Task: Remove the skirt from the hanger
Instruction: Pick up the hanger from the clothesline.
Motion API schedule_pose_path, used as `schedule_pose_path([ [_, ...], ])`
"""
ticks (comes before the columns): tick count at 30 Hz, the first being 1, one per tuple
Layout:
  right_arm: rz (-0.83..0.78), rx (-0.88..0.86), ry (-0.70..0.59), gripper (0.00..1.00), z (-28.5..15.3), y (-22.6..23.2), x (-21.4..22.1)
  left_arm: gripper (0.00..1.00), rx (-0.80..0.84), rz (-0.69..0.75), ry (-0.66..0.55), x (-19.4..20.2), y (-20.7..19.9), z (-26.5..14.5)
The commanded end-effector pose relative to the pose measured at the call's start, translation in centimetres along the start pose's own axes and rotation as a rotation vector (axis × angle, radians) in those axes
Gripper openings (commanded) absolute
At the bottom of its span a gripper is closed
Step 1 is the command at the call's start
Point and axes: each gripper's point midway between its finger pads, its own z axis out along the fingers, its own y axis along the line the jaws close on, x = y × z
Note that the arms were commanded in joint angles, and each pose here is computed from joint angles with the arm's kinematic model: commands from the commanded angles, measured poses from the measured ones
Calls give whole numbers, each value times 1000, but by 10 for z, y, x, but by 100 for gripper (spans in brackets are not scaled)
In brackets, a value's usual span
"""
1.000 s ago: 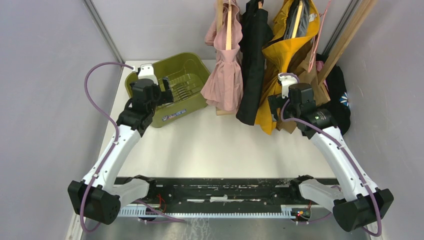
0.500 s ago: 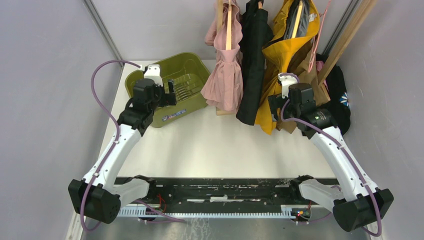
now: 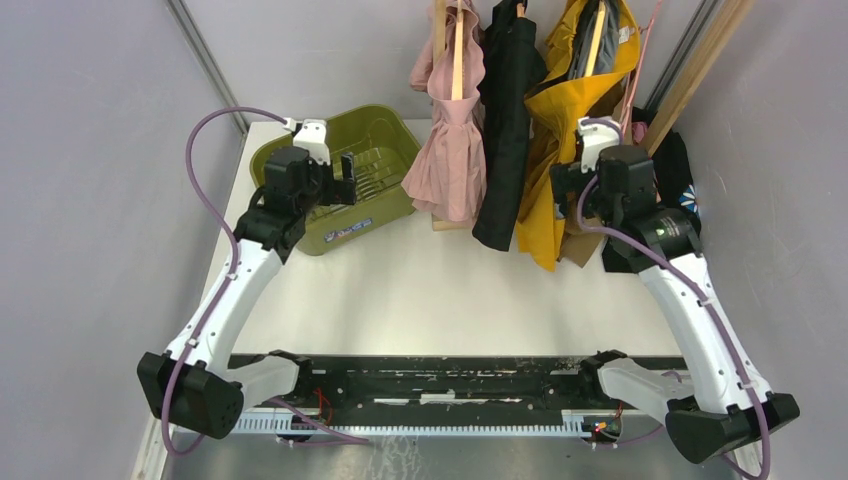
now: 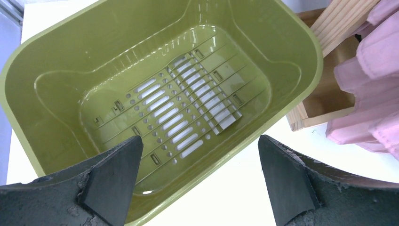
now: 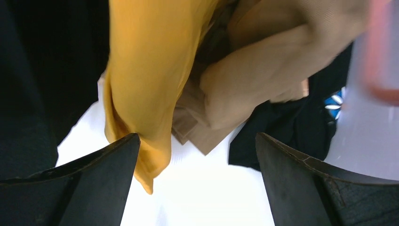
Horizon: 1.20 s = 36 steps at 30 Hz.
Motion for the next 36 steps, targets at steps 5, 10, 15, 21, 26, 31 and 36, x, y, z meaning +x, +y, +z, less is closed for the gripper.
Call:
schedule_pose_path([
  [5,47,124,-207,100,-52,-39,-79,100,47,37,-85,-32,-6,-2],
  [10,58,177,-282,100,-71,-54,-113,99,60,36,-62,-24,-9,3],
  [15,67,265,-343,100,-75,-71,-150,99,62,38,-69,-28,-9,0],
  [21,42,392,-375,100,-68,-91,-176,99,61,52,-54,-21,-8,-2],
  [26,41,477,-365,100,-56,-101,-187,99,53,69,-34,-14,-6,-2],
  [31,44,555,-324,100,-39,-112,-187,100,38,86,-24,-10,-3,2],
  [36,113,501,-300,100,-23,-118,-179,100,28,106,-7,-5,0,5],
])
